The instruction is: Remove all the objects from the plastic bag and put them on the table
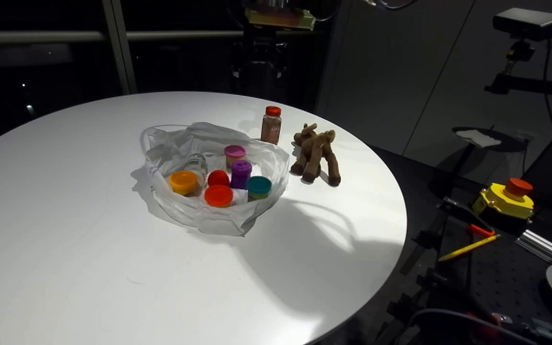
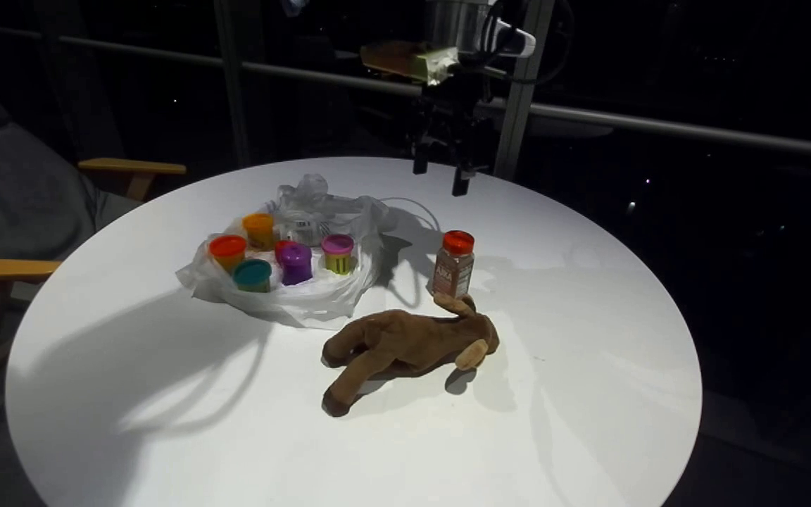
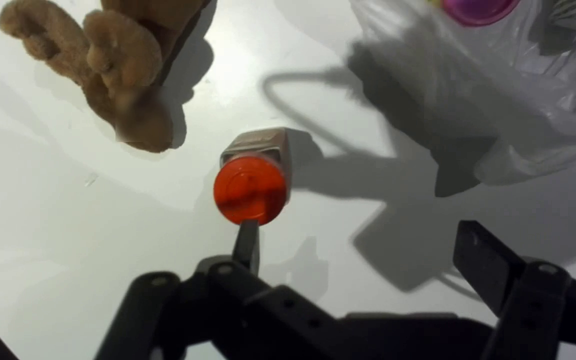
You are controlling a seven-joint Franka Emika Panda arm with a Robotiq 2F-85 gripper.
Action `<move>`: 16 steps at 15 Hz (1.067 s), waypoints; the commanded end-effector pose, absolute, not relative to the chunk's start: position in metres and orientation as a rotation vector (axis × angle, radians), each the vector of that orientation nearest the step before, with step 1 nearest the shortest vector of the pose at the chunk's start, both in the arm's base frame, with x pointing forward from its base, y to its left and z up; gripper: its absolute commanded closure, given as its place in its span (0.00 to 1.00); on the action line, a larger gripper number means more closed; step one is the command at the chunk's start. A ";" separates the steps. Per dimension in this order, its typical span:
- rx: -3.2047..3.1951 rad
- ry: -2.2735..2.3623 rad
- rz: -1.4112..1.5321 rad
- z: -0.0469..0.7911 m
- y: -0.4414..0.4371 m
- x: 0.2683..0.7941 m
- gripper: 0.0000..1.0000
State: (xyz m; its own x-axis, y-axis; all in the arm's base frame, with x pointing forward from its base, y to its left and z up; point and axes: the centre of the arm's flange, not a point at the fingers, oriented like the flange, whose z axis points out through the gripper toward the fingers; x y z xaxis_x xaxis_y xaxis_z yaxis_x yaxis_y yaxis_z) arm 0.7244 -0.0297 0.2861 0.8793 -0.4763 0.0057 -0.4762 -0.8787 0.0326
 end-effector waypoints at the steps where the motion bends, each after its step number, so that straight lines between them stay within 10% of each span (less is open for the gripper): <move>1: 3.036 -0.859 -0.046 0.291 0.032 0.691 0.00; 16: 2.970 -1.208 -0.241 0.190 0.094 0.689 0.00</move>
State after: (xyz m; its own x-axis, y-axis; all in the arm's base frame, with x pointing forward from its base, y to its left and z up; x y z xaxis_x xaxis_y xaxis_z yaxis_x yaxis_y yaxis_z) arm 0.6833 0.1027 0.1994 0.7395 -0.6566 -0.1484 -0.6611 -0.7499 0.0235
